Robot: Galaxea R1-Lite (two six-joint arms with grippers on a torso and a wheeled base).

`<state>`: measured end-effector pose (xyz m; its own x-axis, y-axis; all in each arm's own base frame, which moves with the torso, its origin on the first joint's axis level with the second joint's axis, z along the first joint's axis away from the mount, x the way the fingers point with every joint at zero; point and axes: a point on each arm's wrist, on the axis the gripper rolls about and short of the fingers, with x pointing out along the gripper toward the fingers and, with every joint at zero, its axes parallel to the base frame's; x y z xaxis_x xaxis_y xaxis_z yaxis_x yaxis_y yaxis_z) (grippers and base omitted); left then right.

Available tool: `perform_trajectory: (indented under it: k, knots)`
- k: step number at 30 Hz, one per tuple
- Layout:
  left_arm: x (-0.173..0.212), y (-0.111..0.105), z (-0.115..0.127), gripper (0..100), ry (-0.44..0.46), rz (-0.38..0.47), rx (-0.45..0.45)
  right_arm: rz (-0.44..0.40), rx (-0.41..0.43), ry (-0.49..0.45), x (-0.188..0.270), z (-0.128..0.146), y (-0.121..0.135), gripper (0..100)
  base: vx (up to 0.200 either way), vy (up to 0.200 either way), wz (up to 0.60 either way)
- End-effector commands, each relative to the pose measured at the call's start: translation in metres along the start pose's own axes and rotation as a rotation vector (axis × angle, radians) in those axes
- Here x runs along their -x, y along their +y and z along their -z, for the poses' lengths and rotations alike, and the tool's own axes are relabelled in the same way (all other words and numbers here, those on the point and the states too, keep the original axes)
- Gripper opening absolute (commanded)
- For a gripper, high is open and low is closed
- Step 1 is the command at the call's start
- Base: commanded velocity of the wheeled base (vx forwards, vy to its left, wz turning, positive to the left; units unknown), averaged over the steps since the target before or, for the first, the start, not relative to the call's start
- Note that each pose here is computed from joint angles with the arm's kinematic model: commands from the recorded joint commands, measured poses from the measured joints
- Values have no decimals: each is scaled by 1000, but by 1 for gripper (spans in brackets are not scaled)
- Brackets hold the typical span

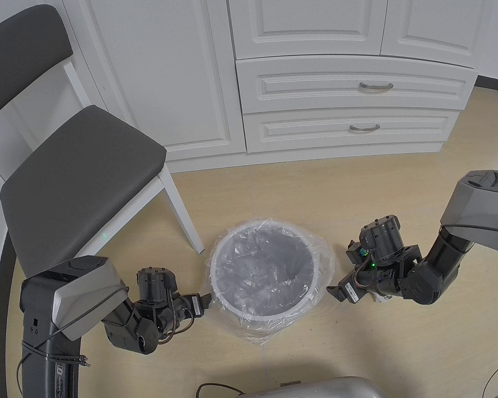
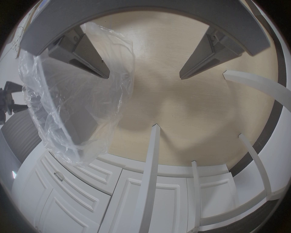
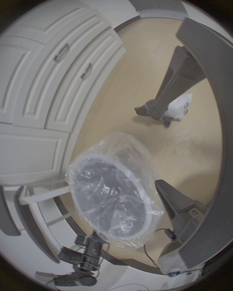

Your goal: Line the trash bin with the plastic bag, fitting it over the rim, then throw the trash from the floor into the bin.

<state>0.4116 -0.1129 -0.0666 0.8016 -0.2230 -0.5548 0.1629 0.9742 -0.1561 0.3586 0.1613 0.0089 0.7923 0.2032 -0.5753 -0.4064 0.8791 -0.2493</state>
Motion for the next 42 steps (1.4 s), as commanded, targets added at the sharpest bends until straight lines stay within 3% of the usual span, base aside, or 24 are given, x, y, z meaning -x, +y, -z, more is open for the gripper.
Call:
perform_trajectory:
  k: [1, 5, 9, 23, 36, 42]
  knots:
    - [3, -1, -3, 100, -6, 2, 0, -25, 10, 38, -14, 14, 8, 100, 0, 0, 0]
    - [5, 1, -4, 100, -9, -3, 3, -36, -22, 15, -39, 18, 19, 100, 0, 0, 0]
    - [9, 4, -3, 100, 2, -9, -6, -34, -118, -21, -56, 16, 22, 100, 0, 0, 0]
    - [44, 20, -13, 100, 41, 34, -69, 45, -412, -208, -103, -23, -10, 100, 0, 0, 0]
    - [45, 17, -11, 100, 49, 48, -77, 85, -471, -225, -133, -10, -23, 100, 0, 0, 0]
    - [43, 15, -9, 100, 51, 52, -80, 67, -500, -146, -145, -1, -20, 100, 0, 0, 0]
